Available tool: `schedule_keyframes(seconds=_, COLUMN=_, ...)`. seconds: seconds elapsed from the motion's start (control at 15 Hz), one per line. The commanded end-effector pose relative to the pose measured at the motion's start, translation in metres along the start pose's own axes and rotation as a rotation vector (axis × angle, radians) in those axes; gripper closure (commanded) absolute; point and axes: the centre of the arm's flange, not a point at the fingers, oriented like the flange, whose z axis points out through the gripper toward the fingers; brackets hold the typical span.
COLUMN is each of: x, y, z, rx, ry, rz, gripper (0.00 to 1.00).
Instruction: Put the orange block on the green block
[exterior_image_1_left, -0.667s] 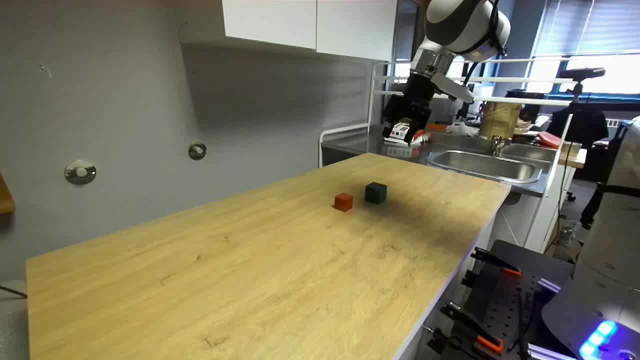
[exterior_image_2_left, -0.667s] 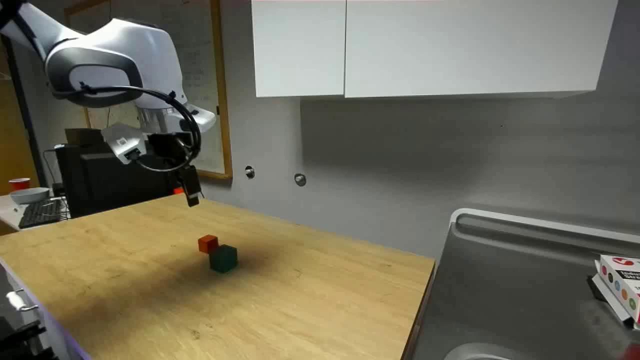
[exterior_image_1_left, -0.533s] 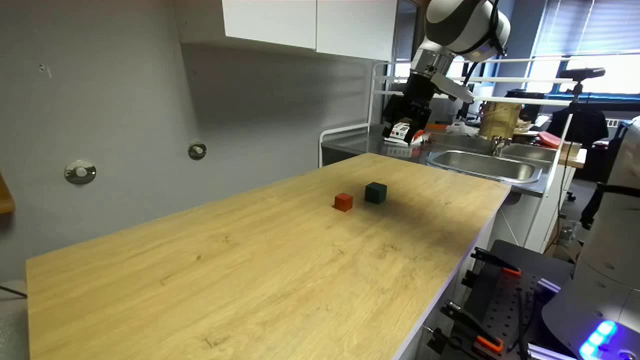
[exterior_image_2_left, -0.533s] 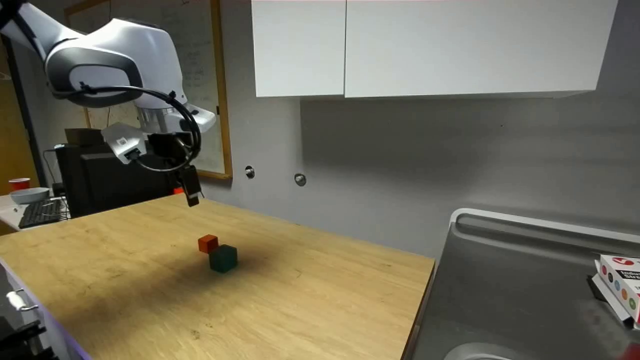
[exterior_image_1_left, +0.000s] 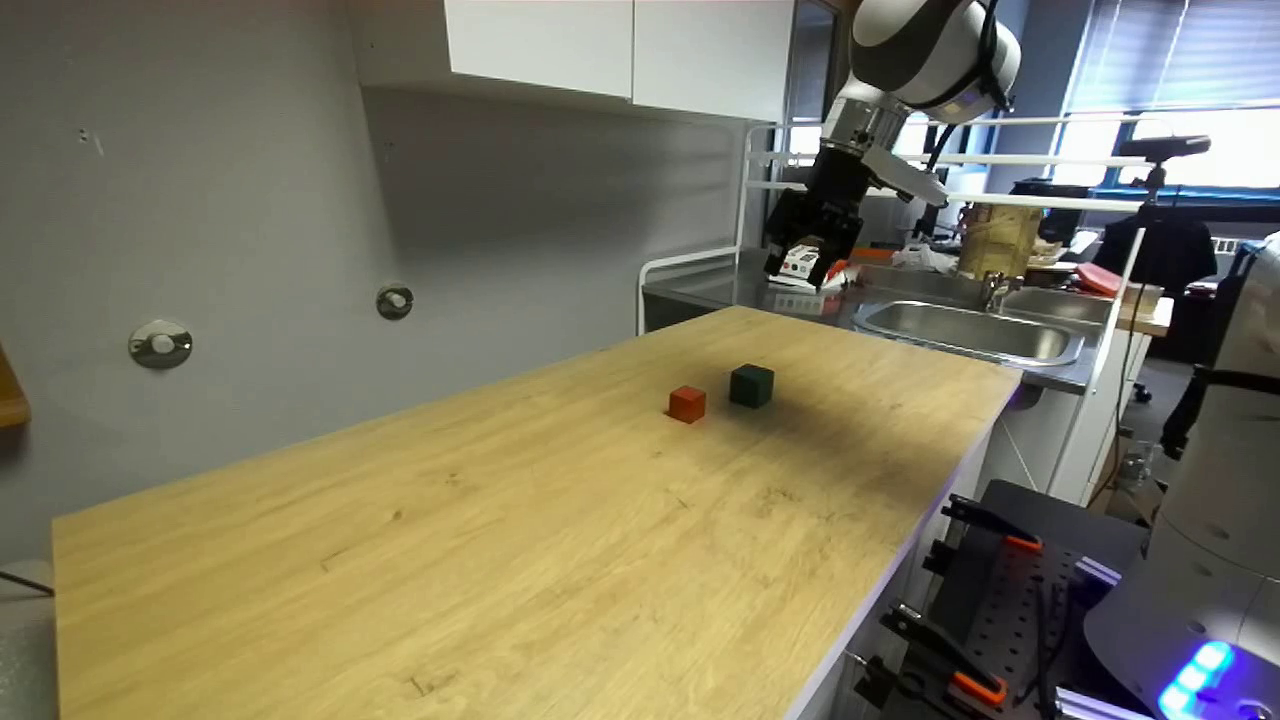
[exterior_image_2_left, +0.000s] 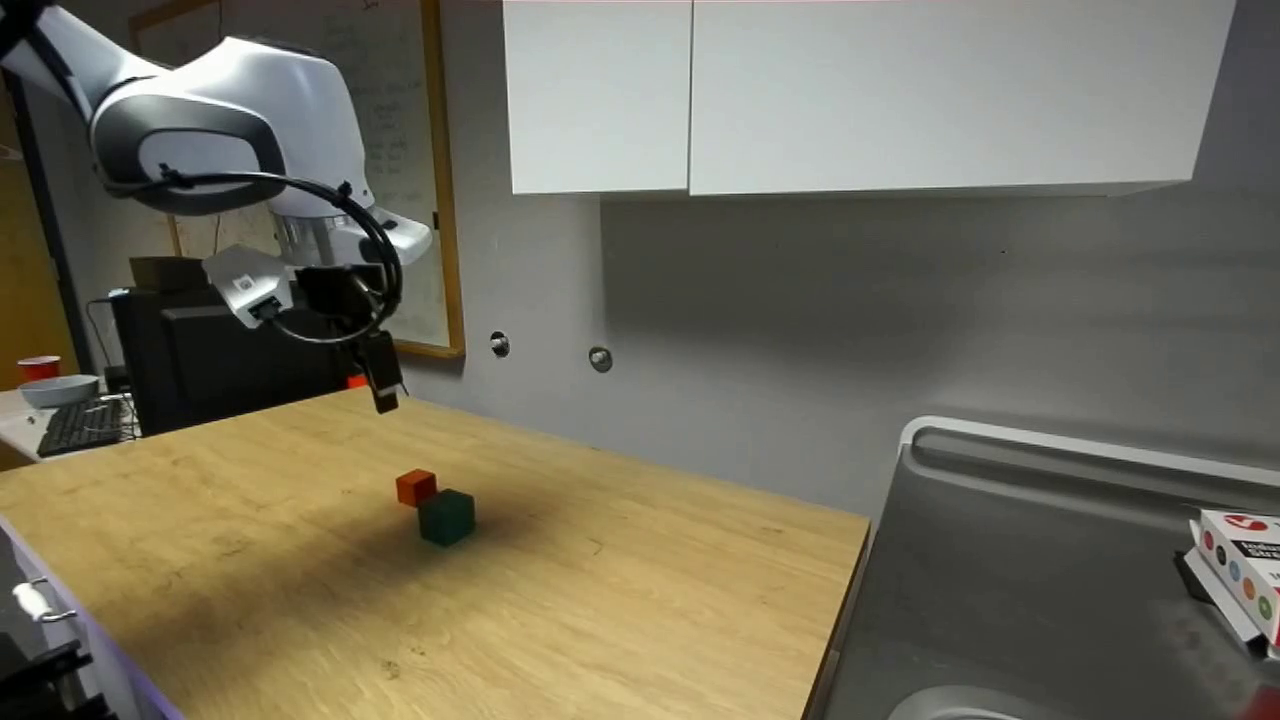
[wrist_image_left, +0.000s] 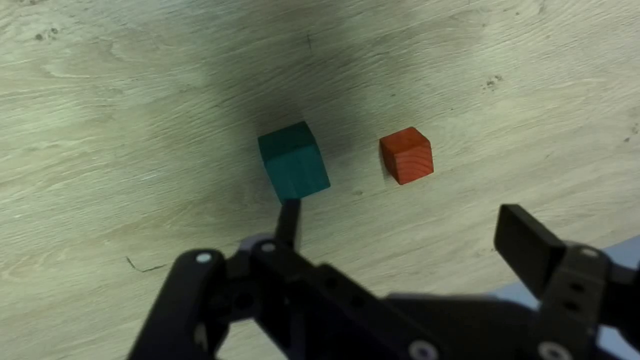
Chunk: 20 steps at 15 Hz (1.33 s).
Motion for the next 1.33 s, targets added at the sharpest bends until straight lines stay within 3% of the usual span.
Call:
schedule_keyframes(seconds=0.0, x=0.005, y=-0.002, z=0.003, rx=-0.012, ry=-0.002, rz=0.015, gripper=0.00)
schedule_keyframes(seconds=0.27, x=0.023, y=-0.016, z=0.018, rx=-0.037, ry=-0.020, rz=0.016, gripper=0.00)
schedule_keyframes(seconds=0.93, x=0.093, y=-0.098, z=0.097, rx=-0.143, ry=-0.121, rz=-0.098, gripper=0.00)
schedule_keyframes(seconds=1.27, x=0.118, y=-0.103, z=0.144, rx=-0.162, ry=-0.204, rz=-0.165, gripper=0.00)
